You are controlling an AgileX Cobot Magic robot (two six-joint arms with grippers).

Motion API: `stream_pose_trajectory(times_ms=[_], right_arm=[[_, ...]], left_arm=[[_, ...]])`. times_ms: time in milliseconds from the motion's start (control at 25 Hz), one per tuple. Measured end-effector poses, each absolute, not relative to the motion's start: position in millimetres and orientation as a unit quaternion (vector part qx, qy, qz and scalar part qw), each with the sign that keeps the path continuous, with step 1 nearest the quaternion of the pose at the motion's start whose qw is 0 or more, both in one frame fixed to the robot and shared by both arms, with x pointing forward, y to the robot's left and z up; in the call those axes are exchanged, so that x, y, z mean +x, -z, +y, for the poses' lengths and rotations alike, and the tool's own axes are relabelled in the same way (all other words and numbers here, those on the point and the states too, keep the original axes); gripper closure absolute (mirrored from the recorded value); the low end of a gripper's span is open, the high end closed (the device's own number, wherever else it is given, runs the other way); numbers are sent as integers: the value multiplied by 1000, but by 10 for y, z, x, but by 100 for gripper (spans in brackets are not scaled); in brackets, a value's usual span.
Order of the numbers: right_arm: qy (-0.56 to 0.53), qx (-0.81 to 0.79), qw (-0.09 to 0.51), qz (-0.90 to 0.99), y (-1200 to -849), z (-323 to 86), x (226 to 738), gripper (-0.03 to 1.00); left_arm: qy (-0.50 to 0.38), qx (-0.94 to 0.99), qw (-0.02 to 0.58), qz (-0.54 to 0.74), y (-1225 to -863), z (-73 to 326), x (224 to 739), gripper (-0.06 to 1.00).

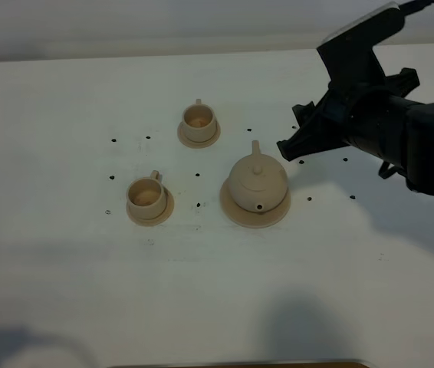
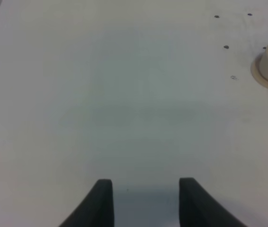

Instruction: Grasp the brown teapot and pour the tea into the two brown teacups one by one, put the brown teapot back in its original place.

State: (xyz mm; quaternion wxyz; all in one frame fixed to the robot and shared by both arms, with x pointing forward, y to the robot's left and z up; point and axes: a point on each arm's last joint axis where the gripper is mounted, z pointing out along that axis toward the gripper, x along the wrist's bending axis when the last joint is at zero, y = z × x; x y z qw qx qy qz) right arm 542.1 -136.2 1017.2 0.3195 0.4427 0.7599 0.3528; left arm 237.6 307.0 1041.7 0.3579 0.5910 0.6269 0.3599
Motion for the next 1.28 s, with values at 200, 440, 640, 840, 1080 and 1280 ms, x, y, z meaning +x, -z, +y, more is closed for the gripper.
stream_pose_trajectory(times_ms=[200, 440, 640, 840, 1080, 1280], right_arm=[[-349, 442, 318, 763, -10131, -1325, 5482, 47], [-363, 480, 288, 745, -10057, -1294, 5497, 47], [-388, 498, 277, 725, -10078, -1272, 5504, 47], [-411, 496, 259, 720, -10088, -1223, 5500, 47], [-396, 517, 230, 723, -9843, -1293, 5623, 47], [-391, 509, 212, 737, -9806, -1291, 5788, 47]], left_arm=[[-360, 591, 358, 627, -10417, 3070, 2376, 63], [-360, 591, 358, 627, -10417, 3070, 2376, 63], [-360, 591, 358, 627, -10417, 3070, 2376, 63], [-360, 591, 358, 627, -10417, 3070, 2376, 63], [-360, 591, 358, 627, -10417, 3070, 2376, 63], [-360, 591, 358, 627, -10417, 3070, 2376, 63]])
